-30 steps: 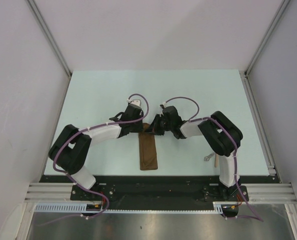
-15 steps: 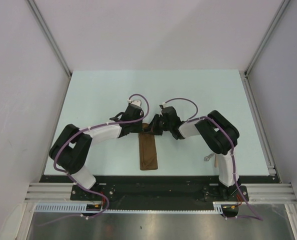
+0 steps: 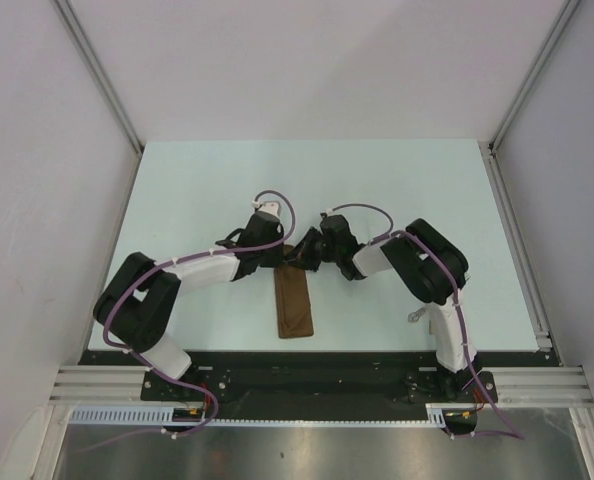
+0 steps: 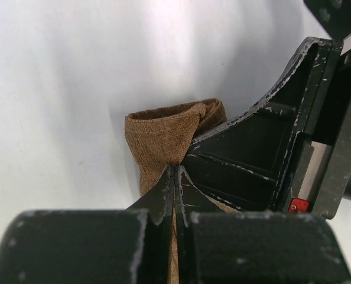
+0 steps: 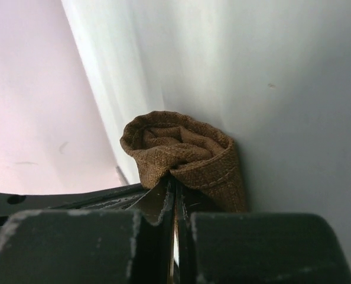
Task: Fold the napkin into a case and place the utensils inside
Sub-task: Stuff the smaller-rectangle-folded napkin at the center of the board.
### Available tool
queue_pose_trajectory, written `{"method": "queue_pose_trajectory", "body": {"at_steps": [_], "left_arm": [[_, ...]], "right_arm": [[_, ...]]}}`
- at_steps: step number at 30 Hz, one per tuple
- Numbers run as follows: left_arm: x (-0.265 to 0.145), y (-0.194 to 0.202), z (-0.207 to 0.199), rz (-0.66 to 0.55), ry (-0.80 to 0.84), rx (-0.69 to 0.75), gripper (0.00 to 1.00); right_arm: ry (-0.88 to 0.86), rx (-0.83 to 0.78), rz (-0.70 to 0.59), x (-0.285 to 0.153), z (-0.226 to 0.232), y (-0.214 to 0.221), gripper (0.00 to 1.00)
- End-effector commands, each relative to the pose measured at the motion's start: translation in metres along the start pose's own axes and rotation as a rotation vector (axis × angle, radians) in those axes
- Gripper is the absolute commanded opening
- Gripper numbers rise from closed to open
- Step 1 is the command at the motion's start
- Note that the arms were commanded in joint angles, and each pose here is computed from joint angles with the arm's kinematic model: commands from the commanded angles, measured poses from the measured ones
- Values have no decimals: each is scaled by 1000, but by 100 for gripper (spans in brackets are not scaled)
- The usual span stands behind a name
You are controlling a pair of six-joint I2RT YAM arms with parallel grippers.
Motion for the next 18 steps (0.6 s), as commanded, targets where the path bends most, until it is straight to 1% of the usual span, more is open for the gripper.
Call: {"method": "queue_pose_trajectory", "body": {"at_steps": [1,2,3,4,6,10,12,13,14,15,18], "left_arm": [[-7,-4,-16,-19,78,-35,0],[-8,-7,-13,-29,66,-30,0],[-9,-8,-12,-35,61,-27,0],[-10,-9,-12,-37,60,-24,0],[-9,-9,-12,-37,62,-24,0],[-5,-7,-11,-25,61,-27,0],[-6,-9,-12,-28,69,-26,0],[-6,-10,-12,-32,68,-28,0],[-6,-10,-12,-34,66,-28,0],[-6,-11,-11,-33,64,-27,0],[-6,-14,-12,-33,65,-26,0]], "right_arm": [[-135,109,-50,10,26,-12,0],[-140,129,-53,9,25,-13,0],[-220,111,-69,5,36,-16,0],[-246,119,-81,2,37,-18,0],[-263,144,-116,-1,34,-26,0],[-317,123,-126,-1,39,-34,0],[-282,93,-153,-1,33,-35,0],[-271,63,-149,2,34,-34,0],[-225,47,-145,5,29,-32,0],[-224,-29,-148,6,38,-28,0],[-189,-59,-182,3,32,-27,0]]}}
Point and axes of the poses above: each gripper's point midway between its finger pads, its own x axis out along the fingers, its own z axis along the line the jaws close on, y = z × x, the point moved 4 cm from there along -x, back along the fingers, and after that the axes turned 5 degrees about x, right-handed, at the moved point
